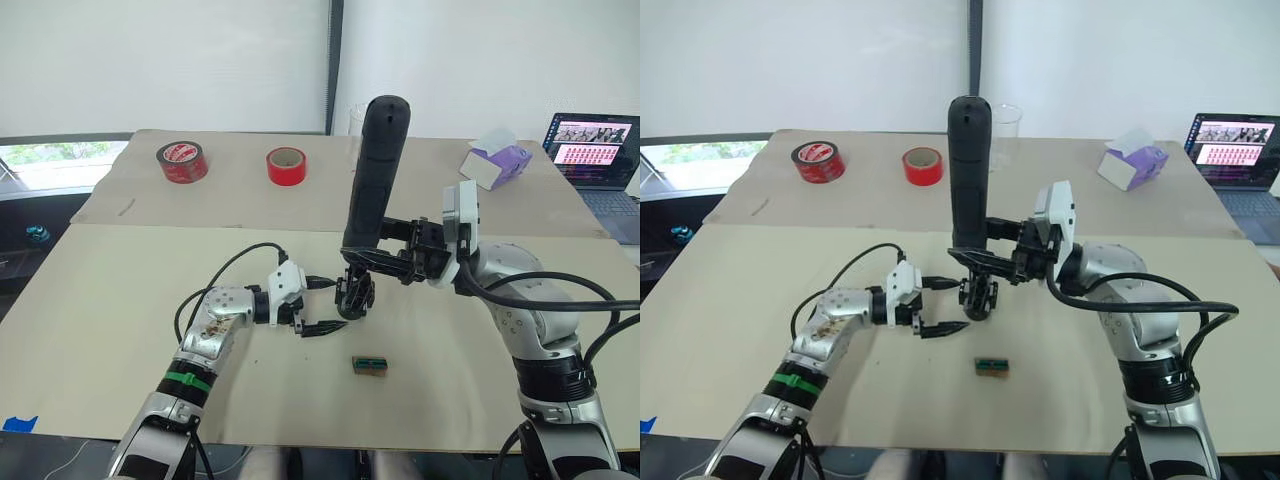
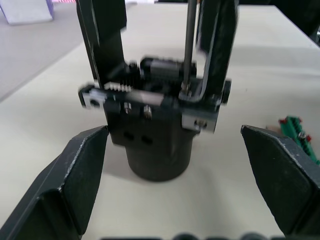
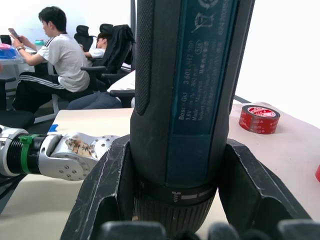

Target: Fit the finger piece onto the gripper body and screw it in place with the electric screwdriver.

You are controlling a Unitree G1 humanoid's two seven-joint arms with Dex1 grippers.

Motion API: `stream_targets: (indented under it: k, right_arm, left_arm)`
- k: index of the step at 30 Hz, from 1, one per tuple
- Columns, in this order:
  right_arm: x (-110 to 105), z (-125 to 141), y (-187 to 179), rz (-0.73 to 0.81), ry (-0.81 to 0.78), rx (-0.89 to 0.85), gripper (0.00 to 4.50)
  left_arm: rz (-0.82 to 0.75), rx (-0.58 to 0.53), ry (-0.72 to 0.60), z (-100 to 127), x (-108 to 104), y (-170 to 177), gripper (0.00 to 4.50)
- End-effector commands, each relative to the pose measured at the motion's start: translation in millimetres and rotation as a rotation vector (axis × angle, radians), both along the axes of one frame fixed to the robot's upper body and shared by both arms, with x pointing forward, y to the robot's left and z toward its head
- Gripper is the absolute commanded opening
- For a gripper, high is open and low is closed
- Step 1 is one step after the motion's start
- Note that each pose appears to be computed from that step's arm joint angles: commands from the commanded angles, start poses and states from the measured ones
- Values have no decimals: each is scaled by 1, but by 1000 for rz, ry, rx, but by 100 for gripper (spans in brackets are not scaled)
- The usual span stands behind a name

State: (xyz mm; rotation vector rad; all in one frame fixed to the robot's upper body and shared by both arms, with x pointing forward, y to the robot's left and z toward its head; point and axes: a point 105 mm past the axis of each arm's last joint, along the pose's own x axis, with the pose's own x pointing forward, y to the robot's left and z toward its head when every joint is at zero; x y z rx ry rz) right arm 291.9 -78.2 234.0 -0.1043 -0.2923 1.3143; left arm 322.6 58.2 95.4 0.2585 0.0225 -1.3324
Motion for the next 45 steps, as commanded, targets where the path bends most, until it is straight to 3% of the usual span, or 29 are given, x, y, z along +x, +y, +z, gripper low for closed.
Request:
stream_targets:
  k: [1, 29, 32, 33, 35, 45]
  right_arm:
    - [-8, 10, 4, 26, -55, 11, 193]
    - [-7, 11, 3, 3, -59, 7, 193]
    - [-7, 9, 3, 0, -54, 3, 193]
    - [-7, 8, 3, 0, -52, 1, 193]
    - [-7, 7, 4, -1, -47, -3, 193]
    - [-2, -13, 7, -24, 22, -44, 193]
  left_arm:
    - [-14, -7, -45, 9, 4, -6, 450]
    - [-52, 13, 8, -15, 19, -34, 450]
    - [-39, 19, 4, -18, 21, -34, 374]
    - [-46, 23, 6, -20, 20, -35, 312]
    - [-53, 26, 13, -22, 19, -36, 231]
    - [-64, 31, 27, -28, 14, -38, 232]
